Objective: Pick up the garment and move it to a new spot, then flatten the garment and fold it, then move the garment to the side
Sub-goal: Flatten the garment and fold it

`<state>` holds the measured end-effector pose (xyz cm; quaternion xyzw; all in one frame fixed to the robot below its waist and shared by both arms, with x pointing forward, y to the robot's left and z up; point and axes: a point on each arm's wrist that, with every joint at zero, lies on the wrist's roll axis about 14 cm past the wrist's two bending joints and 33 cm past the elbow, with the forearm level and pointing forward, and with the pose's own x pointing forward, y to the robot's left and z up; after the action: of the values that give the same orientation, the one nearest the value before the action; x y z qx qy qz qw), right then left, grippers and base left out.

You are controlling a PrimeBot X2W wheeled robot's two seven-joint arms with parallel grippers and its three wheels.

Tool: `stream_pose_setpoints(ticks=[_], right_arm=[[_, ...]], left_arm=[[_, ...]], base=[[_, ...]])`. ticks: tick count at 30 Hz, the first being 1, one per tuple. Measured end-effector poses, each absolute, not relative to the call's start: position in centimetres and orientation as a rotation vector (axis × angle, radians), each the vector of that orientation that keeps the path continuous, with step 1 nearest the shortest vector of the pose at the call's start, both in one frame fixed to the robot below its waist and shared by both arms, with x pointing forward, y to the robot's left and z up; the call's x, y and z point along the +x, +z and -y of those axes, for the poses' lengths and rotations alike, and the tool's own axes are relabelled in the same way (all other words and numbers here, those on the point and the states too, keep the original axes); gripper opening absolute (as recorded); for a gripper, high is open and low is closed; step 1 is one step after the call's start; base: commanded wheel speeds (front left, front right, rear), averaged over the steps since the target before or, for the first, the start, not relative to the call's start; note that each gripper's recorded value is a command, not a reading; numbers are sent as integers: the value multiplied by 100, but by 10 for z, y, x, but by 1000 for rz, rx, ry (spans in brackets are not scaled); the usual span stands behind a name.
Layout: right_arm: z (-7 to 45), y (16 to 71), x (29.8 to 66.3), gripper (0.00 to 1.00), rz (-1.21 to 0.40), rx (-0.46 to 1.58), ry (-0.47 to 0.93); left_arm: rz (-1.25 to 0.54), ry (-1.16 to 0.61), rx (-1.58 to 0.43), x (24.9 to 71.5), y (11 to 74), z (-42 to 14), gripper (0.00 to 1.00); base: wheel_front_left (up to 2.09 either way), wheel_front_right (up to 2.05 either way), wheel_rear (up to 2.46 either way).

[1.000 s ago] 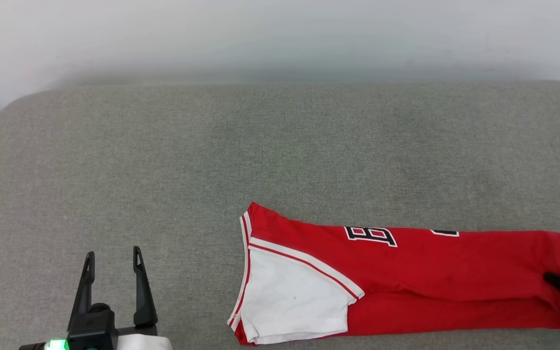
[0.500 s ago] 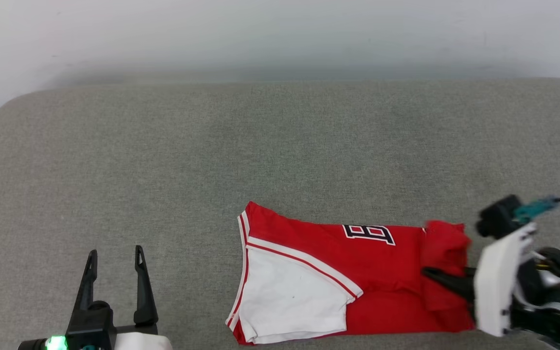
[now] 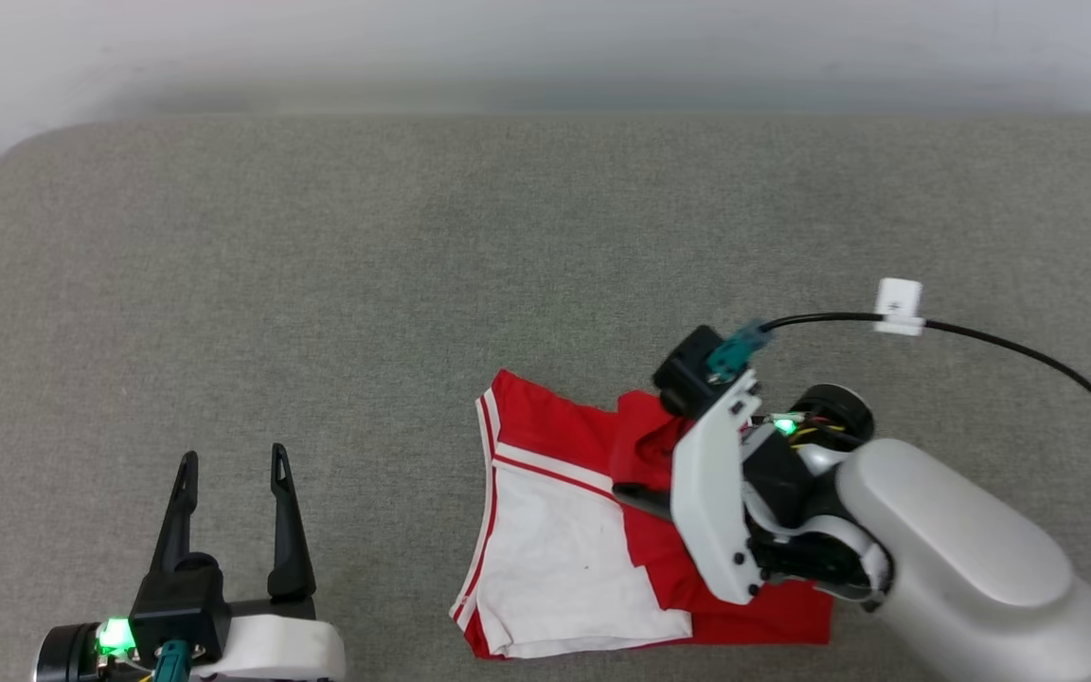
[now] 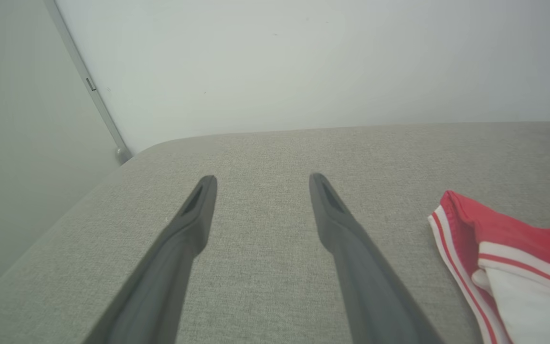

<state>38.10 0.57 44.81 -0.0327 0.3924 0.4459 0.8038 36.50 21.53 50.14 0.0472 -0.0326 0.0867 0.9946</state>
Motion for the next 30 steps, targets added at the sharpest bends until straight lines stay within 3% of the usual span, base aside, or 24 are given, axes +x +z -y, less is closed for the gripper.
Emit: stream_pose_setpoints(ticks=[12,13,15,19,23,30], right_arm=[[-29,385,374,0,-957,-214,993],[-29,384,375,22,-950,-215,992],[-29,385,379,100,-912,-228,994],[-35,406,387,100,-782,-212,1012],[-33,458,414,100,-537,-180,1000],[17,563,471,100,-20,-104,789]], left_arm=[[32,190,80,373,490,-219,100],[29,188,80,373,489,-218,100],[28,190,80,374,488,-219,100],[33,191,77,373,490,-219,100],[41,187,77,369,493,-218,100],[74,168,73,364,504,-211,100]], base=[[0,0,0],[0,0,0],[0,0,0],[0,0,0],[0,0,0],[0,0,0]])
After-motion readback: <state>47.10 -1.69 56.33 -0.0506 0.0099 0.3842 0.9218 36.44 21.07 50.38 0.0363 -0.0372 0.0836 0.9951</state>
